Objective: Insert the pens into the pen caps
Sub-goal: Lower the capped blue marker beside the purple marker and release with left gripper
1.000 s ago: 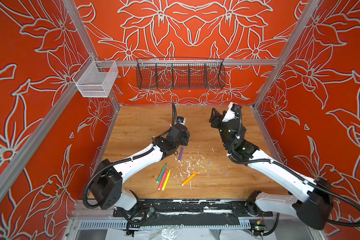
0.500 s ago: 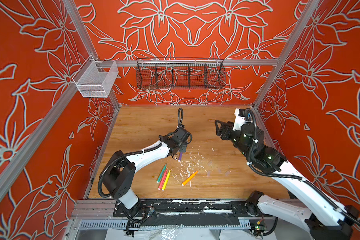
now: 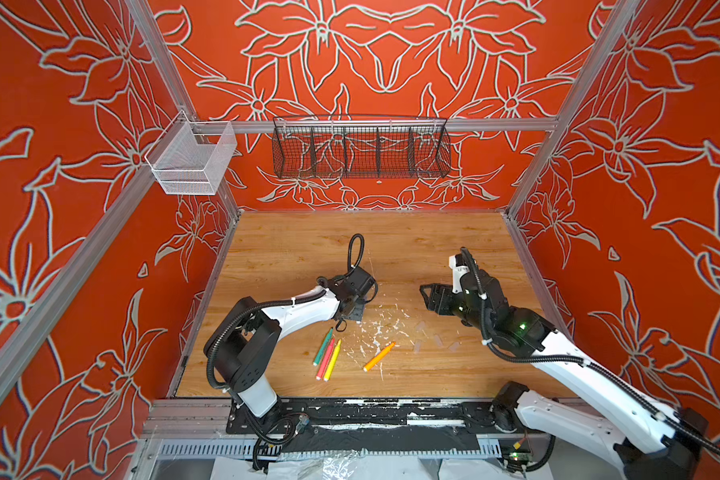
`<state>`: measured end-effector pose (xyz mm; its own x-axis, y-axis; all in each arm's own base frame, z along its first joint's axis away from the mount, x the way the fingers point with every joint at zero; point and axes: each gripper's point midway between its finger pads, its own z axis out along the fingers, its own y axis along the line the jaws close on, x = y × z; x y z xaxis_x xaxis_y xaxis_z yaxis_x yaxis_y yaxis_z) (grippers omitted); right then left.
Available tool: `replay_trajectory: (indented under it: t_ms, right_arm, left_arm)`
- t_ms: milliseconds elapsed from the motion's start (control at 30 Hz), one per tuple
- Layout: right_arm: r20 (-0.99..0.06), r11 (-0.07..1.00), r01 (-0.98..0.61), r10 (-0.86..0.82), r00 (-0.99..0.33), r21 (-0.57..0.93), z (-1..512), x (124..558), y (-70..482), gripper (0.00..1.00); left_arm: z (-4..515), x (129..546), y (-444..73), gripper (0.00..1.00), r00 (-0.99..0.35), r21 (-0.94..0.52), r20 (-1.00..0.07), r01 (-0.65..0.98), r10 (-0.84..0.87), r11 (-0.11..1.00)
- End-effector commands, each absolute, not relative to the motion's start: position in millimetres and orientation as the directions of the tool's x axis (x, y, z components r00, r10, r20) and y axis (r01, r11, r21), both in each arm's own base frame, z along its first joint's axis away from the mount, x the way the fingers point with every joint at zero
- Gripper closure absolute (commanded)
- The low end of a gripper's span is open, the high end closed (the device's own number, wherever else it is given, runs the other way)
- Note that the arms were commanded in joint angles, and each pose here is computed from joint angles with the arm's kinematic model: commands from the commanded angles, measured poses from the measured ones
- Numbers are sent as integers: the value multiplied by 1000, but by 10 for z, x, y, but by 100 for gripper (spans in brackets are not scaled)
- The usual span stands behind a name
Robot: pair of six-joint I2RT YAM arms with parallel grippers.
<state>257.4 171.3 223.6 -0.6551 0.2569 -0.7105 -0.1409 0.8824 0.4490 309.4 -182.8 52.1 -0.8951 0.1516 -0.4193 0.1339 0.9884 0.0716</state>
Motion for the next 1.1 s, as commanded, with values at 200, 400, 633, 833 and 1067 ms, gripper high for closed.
replay_trajectory:
  t_ms: [200, 400, 633, 833, 1067]
  right_arm:
    - [-681, 858, -137, 285, -674, 495, 2074, 2528, 1753, 26]
    - [-667, 864, -156, 243, -704, 479, 2036, 2490, 1791, 26]
    - [-671, 851, -183, 237, -702, 493, 2057, 2443, 1806, 24]
    - [-709, 891, -177, 198, -677, 418, 2086, 2440, 1666, 20]
    - [-799, 948, -90, 204, -566, 306, 2199, 2471, 1249, 11]
  left_arm:
    - [296, 3108, -1865, 92, -927, 96, -339, 137, 162, 986]
    - [152, 3158, -1960, 87, -942, 96, -289, 150, 172, 984]
    - [223, 3158, -1920, 56, -940, 107, -302, 133, 159, 985]
    - [468, 3177, -1892, 46, -921, 99, -356, 132, 159, 986]
    - [945, 2915, -1972, 47, -857, 32, -470, 223, 212, 974]
